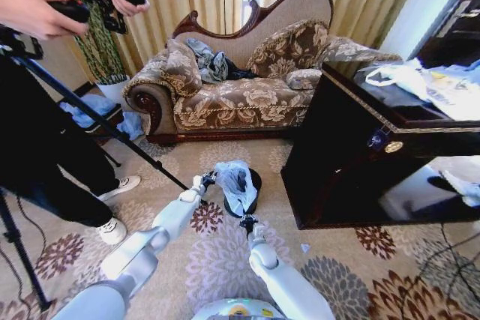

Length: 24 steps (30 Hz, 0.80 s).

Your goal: Place a garbage bag over the trash bin.

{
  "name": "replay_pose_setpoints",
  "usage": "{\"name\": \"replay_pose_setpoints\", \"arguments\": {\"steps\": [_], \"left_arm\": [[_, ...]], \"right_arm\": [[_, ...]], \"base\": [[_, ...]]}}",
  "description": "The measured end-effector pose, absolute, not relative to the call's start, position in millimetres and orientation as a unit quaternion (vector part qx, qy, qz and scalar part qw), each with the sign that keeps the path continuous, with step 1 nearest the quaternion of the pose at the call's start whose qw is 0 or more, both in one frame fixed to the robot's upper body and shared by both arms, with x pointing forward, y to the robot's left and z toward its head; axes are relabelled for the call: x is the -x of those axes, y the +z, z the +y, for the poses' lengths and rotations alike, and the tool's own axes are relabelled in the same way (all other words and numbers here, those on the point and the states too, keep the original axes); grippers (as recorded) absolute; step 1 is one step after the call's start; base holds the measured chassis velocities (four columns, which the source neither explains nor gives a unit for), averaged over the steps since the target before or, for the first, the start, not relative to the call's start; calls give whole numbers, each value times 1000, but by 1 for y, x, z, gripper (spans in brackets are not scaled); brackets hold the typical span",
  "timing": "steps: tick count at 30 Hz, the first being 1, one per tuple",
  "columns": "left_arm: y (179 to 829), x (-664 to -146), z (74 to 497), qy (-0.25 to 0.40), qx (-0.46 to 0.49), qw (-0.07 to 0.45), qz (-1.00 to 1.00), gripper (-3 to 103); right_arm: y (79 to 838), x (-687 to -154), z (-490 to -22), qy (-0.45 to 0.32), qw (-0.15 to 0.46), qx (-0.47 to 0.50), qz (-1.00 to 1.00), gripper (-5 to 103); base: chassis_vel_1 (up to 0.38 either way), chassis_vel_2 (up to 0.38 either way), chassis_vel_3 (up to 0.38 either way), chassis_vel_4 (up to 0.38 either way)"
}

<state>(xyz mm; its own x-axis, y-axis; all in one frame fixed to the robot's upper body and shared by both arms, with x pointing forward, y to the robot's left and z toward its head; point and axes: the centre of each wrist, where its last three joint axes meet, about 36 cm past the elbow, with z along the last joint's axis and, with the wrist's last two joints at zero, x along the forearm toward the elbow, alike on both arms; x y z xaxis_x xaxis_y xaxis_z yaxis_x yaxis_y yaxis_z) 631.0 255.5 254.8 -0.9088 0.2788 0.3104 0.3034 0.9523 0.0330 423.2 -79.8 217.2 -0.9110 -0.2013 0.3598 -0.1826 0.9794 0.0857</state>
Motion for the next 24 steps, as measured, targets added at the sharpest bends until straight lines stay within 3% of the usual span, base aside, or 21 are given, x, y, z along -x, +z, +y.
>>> {"name": "replay_pose_setpoints", "arguments": {"steps": [24], "left_arm": [[246, -627, 244, -22, 147, 175, -973, 28]], "right_arm": [[191, -451, -129, 97, 161, -81, -979, 0]], "base": [[0, 0, 0, 0]]}}
